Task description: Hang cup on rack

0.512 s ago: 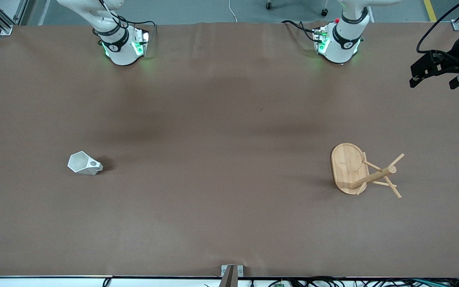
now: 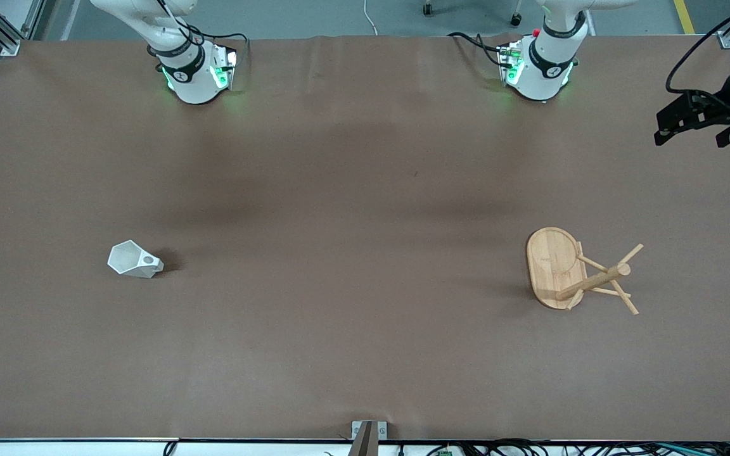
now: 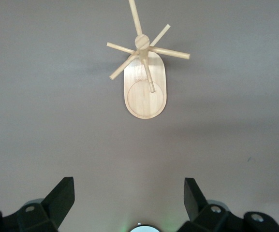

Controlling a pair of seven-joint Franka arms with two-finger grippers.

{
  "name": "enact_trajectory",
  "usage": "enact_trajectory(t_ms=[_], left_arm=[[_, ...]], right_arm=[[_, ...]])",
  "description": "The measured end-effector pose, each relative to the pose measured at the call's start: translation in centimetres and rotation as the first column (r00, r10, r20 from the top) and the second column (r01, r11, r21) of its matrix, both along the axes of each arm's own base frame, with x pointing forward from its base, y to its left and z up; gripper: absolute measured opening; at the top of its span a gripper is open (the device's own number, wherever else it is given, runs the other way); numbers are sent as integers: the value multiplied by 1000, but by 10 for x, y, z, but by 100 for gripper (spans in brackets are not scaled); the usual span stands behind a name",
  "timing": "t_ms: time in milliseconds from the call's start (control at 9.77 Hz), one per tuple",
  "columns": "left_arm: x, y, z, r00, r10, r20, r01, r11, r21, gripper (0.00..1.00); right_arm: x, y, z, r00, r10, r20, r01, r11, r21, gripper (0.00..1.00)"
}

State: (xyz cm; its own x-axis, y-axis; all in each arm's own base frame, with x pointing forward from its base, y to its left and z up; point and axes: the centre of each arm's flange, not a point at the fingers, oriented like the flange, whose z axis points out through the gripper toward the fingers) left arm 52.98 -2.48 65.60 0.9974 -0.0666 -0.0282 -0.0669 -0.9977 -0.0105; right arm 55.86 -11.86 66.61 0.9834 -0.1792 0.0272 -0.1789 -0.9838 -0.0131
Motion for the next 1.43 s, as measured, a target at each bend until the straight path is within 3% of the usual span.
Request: enact_trajectory(t_ms=[409,614,819,1024,1433], left_arm=[[-1,7,5,1000,8,-3,-8,1000,0,100],[0,7,3,1000,8,-5,-8,1000,0,100],[1,7,4,1000,8,-4,-8,1000,0,100],[4,7,-1,1000,9,-12,-9,1000,-1,100],[5,5,0,1000,4,-9,-4,1000,5,100]], right_arm=[[0,0,-1,1000,0,-4,0,1000,-1,100],[3,-1,-21,999,-2,-45,2,1000,7,100],[19,-3,-73,995,-1,-95,3,1000,13,100],[35,-4,-140,994,3,-111,-2,1000,13,100],[37,15,-272,997,39,-62,-40,999,-4,100]])
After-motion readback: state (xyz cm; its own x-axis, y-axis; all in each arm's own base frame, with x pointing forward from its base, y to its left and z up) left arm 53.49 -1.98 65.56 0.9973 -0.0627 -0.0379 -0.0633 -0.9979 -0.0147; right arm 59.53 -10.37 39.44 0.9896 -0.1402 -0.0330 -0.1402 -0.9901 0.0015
